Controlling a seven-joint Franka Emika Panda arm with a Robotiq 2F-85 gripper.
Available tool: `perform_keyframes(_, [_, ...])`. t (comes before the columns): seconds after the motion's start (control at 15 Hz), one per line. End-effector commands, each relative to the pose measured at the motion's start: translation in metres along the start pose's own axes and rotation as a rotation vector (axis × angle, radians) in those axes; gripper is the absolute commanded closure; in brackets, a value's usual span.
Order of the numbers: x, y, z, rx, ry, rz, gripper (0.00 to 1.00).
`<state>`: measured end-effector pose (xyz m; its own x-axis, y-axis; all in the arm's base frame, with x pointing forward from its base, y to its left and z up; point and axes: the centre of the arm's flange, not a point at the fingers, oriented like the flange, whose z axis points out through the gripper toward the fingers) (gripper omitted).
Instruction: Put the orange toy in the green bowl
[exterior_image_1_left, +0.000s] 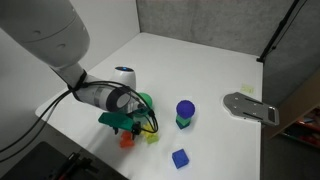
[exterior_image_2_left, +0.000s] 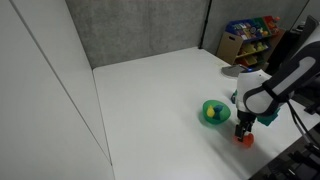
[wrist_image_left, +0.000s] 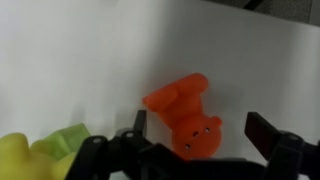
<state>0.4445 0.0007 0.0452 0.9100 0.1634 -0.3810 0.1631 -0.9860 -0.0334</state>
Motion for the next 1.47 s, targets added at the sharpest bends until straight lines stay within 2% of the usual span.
perform_keyframes(0.0, [0.006, 0.001, 0.002, -0.021, 0.011, -0.032, 0.00])
perform_keyframes(0.27, [0.007, -0.001, 0.005, -0.023, 0.005, -0.040, 0.00])
perform_keyframes(0.33, [0.007, -0.002, 0.006, -0.024, 0.005, -0.041, 0.03])
perform_keyframes(0.4, [0.008, -0.002, 0.006, -0.025, 0.004, -0.042, 0.26])
perform_keyframes(0.47, [0.008, -0.002, 0.007, -0.026, 0.004, -0.042, 0.27])
perform_keyframes(0.53, [0.008, -0.002, 0.006, -0.026, 0.005, -0.042, 0.32])
perform_keyframes(0.87, [0.010, -0.002, 0.003, -0.029, 0.013, -0.038, 0.73])
perform_keyframes(1.0, [0.009, -0.004, 0.000, -0.024, 0.018, -0.039, 0.86])
perform_keyframes(1.07, [0.009, -0.007, -0.003, -0.022, 0.022, -0.040, 0.86])
perform_keyframes(1.13, [0.008, -0.009, -0.008, -0.015, 0.027, -0.044, 0.91])
perform_keyframes(1.4, [0.008, -0.028, -0.032, 0.017, 0.052, -0.072, 0.93])
